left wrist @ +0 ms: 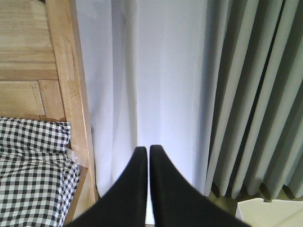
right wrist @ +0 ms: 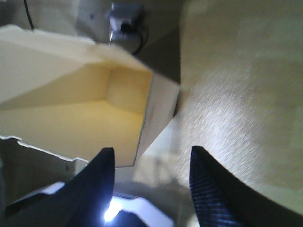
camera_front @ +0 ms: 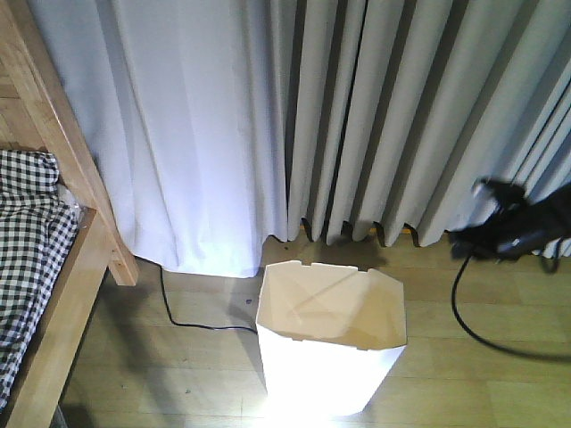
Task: Move trash bin to bedside with robot
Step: 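Open the right gripper and raise it away from the bin rim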
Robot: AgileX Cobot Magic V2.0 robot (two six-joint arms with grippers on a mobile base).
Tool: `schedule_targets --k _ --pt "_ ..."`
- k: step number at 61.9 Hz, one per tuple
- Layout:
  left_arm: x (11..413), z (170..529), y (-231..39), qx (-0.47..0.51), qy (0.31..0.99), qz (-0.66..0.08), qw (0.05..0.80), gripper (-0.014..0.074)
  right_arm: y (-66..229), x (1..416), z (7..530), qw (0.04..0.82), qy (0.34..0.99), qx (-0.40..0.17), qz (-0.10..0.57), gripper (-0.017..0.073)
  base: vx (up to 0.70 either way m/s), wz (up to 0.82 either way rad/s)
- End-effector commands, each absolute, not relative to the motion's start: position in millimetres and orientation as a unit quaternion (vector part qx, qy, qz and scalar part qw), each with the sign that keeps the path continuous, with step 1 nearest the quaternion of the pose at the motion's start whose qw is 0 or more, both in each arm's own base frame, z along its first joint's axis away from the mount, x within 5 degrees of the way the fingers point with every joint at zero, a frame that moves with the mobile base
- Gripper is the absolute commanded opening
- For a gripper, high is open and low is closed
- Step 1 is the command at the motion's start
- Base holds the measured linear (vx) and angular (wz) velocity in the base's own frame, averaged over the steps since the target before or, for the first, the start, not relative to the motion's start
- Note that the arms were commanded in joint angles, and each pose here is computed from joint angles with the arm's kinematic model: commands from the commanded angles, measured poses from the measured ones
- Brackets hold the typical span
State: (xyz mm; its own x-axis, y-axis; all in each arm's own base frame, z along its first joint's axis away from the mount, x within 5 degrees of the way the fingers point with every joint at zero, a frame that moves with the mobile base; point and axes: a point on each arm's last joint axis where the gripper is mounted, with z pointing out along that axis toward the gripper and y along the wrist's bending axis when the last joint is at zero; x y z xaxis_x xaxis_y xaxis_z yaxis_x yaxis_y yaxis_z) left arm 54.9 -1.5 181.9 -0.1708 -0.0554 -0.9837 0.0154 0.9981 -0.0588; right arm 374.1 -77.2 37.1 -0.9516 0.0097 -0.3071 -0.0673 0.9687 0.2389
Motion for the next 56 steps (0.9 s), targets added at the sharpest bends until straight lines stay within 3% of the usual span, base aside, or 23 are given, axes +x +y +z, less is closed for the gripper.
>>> schedule_targets --k 1,27,44,56 --pt "56 179 -2 -0.015 0.747 -0.034 0.664 -0.0006 -80 372 114 0.237 0.967 -0.037 0.085 0.0345 0.00 0.00" --pt "56 179 -2 -0.015 0.747 -0.034 0.664 -0.0006 -73 289 318 0.400 0.913 -0.047 -0.071 0.0345 0.00 0.00" --pt "56 179 -2 -0.015 0.747 -0.034 0.664 -0.0006 -46 215 393 0.504 0.861 -0.022 -0.057 0.0345 0.00 0.00" --pt "56 179 -2 -0.015 0.747 -0.034 0.664 -0.0006 -13 165 405 0.582 0.808 -0.072 -0.054 0.0345 0.00 0.00"
